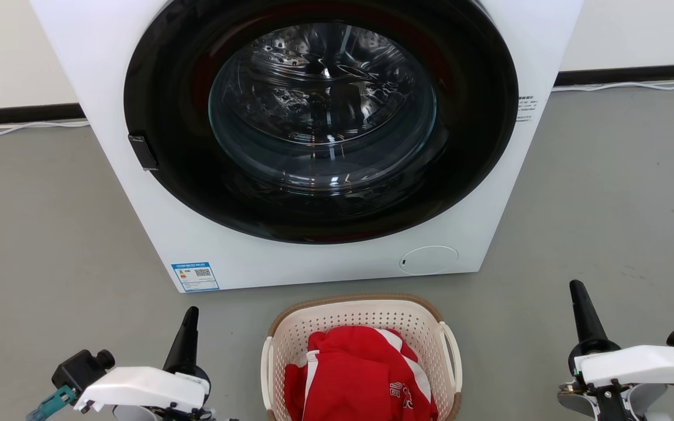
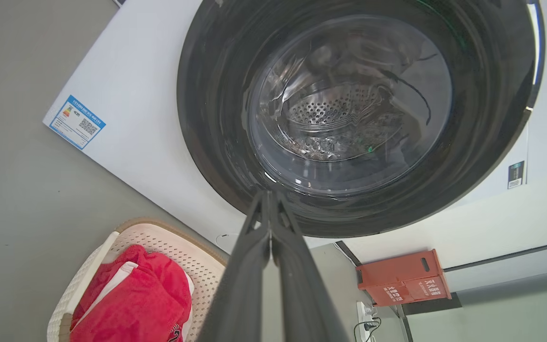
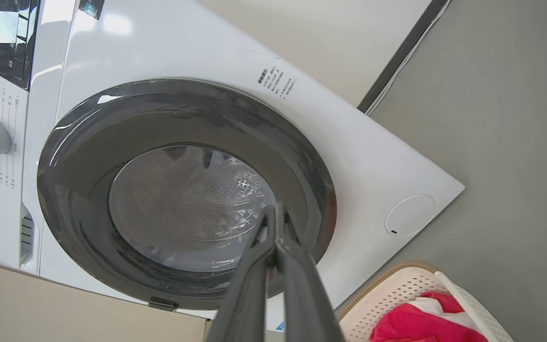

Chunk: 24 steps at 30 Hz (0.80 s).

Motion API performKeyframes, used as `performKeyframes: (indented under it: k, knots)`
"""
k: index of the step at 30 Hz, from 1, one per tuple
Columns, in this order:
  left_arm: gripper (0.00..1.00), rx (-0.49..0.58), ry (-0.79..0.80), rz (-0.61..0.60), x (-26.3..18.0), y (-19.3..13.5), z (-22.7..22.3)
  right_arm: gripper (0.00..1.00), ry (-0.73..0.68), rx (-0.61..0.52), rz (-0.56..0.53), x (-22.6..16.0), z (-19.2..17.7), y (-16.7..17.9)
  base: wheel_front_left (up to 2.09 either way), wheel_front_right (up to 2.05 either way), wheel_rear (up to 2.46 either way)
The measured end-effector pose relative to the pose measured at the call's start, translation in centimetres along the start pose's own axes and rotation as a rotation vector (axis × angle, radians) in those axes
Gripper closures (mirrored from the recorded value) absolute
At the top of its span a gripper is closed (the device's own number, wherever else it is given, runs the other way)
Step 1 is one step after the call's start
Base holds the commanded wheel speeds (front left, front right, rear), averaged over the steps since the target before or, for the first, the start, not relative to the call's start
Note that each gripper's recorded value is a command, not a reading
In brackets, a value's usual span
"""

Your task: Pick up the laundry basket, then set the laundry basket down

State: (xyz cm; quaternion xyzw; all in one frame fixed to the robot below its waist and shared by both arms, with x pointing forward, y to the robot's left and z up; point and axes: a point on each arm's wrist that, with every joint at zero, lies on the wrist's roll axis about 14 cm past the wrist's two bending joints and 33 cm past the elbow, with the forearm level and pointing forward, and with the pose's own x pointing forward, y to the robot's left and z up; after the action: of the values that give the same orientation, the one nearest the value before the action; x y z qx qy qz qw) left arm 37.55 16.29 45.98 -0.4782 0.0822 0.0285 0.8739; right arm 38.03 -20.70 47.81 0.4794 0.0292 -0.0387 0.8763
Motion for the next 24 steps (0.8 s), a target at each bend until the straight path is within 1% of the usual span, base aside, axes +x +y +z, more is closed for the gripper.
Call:
performKeyframes:
  k: [24]
  knots:
    - [1.0,-0.264,-0.01,-0.014,-0.2,0.2,1.4,1.0,0.003,0.26,-0.005,-0.1,0.2,0.1,0.0,0.0,0.0]
